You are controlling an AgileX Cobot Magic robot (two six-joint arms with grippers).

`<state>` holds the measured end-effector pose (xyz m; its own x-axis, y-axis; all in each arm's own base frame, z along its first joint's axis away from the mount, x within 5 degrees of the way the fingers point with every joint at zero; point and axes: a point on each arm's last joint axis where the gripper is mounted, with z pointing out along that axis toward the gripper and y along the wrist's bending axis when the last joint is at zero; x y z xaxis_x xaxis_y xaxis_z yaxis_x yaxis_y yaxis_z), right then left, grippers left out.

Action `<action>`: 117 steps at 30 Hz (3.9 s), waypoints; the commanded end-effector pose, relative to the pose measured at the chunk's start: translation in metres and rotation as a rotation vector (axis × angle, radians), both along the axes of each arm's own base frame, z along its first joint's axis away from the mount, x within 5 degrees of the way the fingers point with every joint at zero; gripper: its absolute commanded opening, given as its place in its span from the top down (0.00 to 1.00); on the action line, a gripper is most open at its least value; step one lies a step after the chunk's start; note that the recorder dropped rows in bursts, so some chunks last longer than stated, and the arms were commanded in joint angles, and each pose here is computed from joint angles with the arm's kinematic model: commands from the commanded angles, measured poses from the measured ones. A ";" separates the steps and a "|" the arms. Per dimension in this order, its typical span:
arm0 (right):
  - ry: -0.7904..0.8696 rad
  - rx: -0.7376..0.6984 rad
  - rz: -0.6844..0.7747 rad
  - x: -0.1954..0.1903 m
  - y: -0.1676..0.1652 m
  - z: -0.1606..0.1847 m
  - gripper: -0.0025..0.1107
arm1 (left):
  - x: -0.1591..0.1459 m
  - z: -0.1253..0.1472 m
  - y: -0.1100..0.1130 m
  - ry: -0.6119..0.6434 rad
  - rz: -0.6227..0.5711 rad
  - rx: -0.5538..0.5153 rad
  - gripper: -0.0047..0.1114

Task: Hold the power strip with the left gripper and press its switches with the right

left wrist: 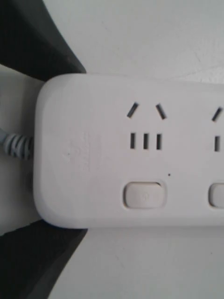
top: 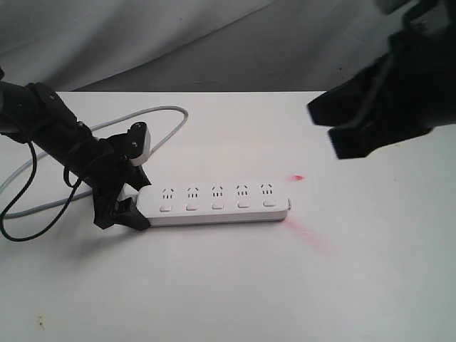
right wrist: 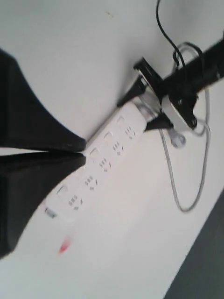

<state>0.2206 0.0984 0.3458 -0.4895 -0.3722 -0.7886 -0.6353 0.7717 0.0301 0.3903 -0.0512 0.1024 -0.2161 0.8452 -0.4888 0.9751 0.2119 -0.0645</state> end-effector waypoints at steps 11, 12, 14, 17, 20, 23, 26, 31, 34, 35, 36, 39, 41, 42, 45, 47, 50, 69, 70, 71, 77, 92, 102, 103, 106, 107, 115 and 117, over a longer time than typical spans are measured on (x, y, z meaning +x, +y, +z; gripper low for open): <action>0.100 0.019 0.346 0.071 0.049 -0.098 0.98 | -0.001 0.001 -0.004 0.012 -0.003 -0.015 0.38; 0.108 0.012 0.357 0.074 0.053 -0.102 0.98 | -0.001 0.001 -0.004 0.012 -0.003 -0.015 0.38; 0.109 0.010 0.369 0.082 0.058 -0.104 0.98 | -0.001 0.001 -0.004 0.012 -0.003 -0.015 0.38; 0.099 0.022 0.395 0.096 0.066 -0.100 0.98 | -0.001 0.001 -0.004 0.012 -0.003 -0.015 0.38; 0.063 -0.023 0.417 0.111 0.069 -0.098 0.98 | -0.001 0.001 -0.004 0.012 -0.003 -0.015 0.38; -0.001 -0.095 0.491 0.123 0.078 -0.097 0.98 | -0.001 0.001 -0.004 0.012 -0.003 -0.015 0.38; -0.087 -0.149 0.577 0.134 0.088 -0.102 0.98 | -0.001 0.001 -0.004 0.012 -0.003 -0.015 0.38; -0.147 -0.218 0.593 0.145 0.107 -0.124 0.98 | -0.001 0.001 -0.004 0.012 -0.003 -0.015 0.38; -0.145 -0.238 0.621 0.146 0.112 -0.136 0.95 | -0.001 0.001 -0.004 0.012 -0.003 -0.015 0.38; -0.145 -0.240 0.636 0.145 0.115 -0.140 0.92 | -0.001 0.001 -0.004 0.012 -0.003 -0.015 0.38; -0.140 -0.242 0.640 0.146 0.116 -0.143 0.88 | -0.001 0.001 -0.004 0.012 -0.003 -0.015 0.38; -0.143 -0.241 0.655 0.146 0.119 -0.148 0.75 | -0.001 0.001 -0.004 0.012 -0.003 -0.015 0.38; -0.151 -0.247 0.668 0.146 0.119 -0.150 0.67 | 0.000 0.001 -0.004 0.010 -0.003 -0.014 0.38; -0.147 -0.242 0.665 0.146 0.120 -0.151 0.64 | 0.000 0.001 -0.004 0.010 -0.003 -0.014 0.38; -0.142 -0.216 0.649 0.146 0.121 -0.150 0.59 | 0.000 0.001 -0.004 0.010 -0.003 -0.014 0.38; -0.136 -0.184 0.628 0.147 0.122 -0.148 0.57 | 0.000 0.001 -0.004 0.010 -0.003 -0.014 0.38; -0.145 -0.162 0.585 0.149 0.125 -0.146 0.57 | 0.000 0.001 -0.004 0.010 -0.003 -0.014 0.38; -0.303 -0.299 0.644 0.159 0.144 -0.182 0.57 | -0.001 0.001 -0.004 0.012 -0.004 -0.015 0.38; -0.303 -0.293 0.646 0.161 0.146 -0.183 0.57 | -0.001 0.001 -0.004 0.012 -0.004 -0.015 0.38; -0.307 -0.287 0.647 0.164 0.148 -0.183 0.57 | -0.001 0.001 -0.004 0.012 -0.004 -0.015 0.38; -0.306 -0.249 0.653 0.173 0.160 -0.185 0.57 | -0.001 0.001 -0.004 0.012 -0.004 -0.015 0.38; -0.222 -0.269 0.687 0.164 0.156 -0.215 0.57 | -0.001 0.001 -0.004 0.012 -0.004 -0.015 0.38; -0.239 -0.321 0.677 0.169 0.153 -0.223 0.57 | 0.000 0.001 -0.004 0.010 -0.003 -0.014 0.38; -0.231 -0.320 0.680 0.168 0.153 -0.227 0.57 | 0.000 0.001 -0.004 0.010 -0.003 -0.014 0.38; -0.222 -0.325 0.686 0.168 0.153 -0.232 0.57 | 0.000 0.001 -0.004 0.010 -0.003 -0.014 0.38; -0.223 -0.326 0.688 0.168 0.153 -0.232 0.57 | 0.000 0.001 -0.004 0.010 -0.003 -0.014 0.38; -0.256 -0.372 0.733 0.169 0.152 -0.238 0.57 | -0.001 0.001 -0.004 0.012 -0.004 -0.015 0.38; -0.254 -0.394 0.757 0.168 0.152 -0.244 0.57 | -0.001 0.001 -0.004 0.012 -0.004 -0.015 0.38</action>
<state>0.3897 0.2523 0.1155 0.1393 -0.7666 -0.6268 -0.9293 0.1175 -0.3502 0.3901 -0.0514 0.1018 -0.2158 0.8444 -0.4902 0.9753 0.2102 -0.0674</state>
